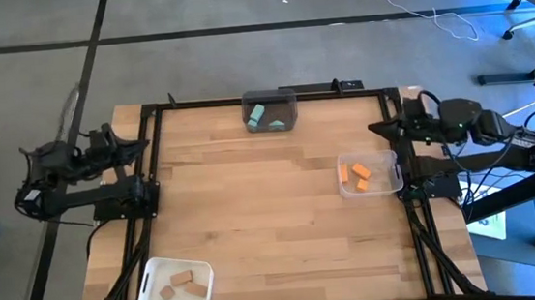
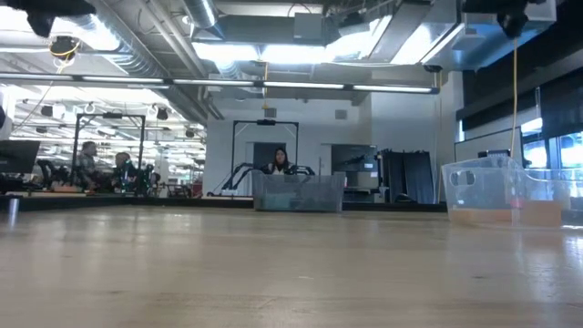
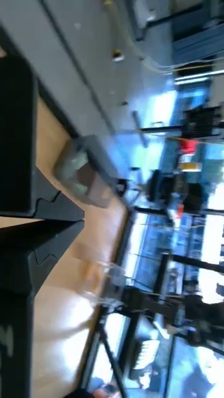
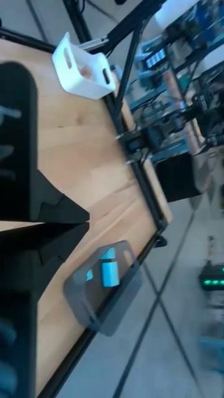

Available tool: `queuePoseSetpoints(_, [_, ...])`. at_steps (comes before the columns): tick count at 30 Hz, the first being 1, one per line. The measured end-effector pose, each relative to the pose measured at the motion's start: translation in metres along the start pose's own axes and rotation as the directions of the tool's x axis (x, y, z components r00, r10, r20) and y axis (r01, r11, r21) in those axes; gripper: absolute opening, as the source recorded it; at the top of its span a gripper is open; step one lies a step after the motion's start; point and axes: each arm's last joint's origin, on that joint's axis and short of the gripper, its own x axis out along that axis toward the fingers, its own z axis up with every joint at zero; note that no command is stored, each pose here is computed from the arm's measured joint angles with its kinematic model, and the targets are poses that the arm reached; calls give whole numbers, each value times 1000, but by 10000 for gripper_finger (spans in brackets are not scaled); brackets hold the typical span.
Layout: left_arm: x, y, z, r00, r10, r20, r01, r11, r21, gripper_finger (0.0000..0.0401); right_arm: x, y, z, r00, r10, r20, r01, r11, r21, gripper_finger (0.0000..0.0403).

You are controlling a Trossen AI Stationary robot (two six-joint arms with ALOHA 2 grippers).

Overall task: Sort & place blocks by color
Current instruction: Return to Home Position

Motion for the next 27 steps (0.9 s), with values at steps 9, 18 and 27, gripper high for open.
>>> queuePoseSetpoints(9, [12, -6, 1, 993, -66, 98, 67, 998, -2, 0, -7, -13, -40, 977, 109, 181, -108, 994, -17, 0])
queuePoseSetpoints(18, [46, -15, -28, 986, -119, 117, 115, 992, 42, 0, -8, -24, -74, 945, 160, 285, -152, 987, -51, 0])
queuePoseSetpoints(27, [72, -19, -57, 978, -146, 149, 145, 989, 14, 0, -6, -28, -85, 940, 169, 295, -159, 986, -58, 0])
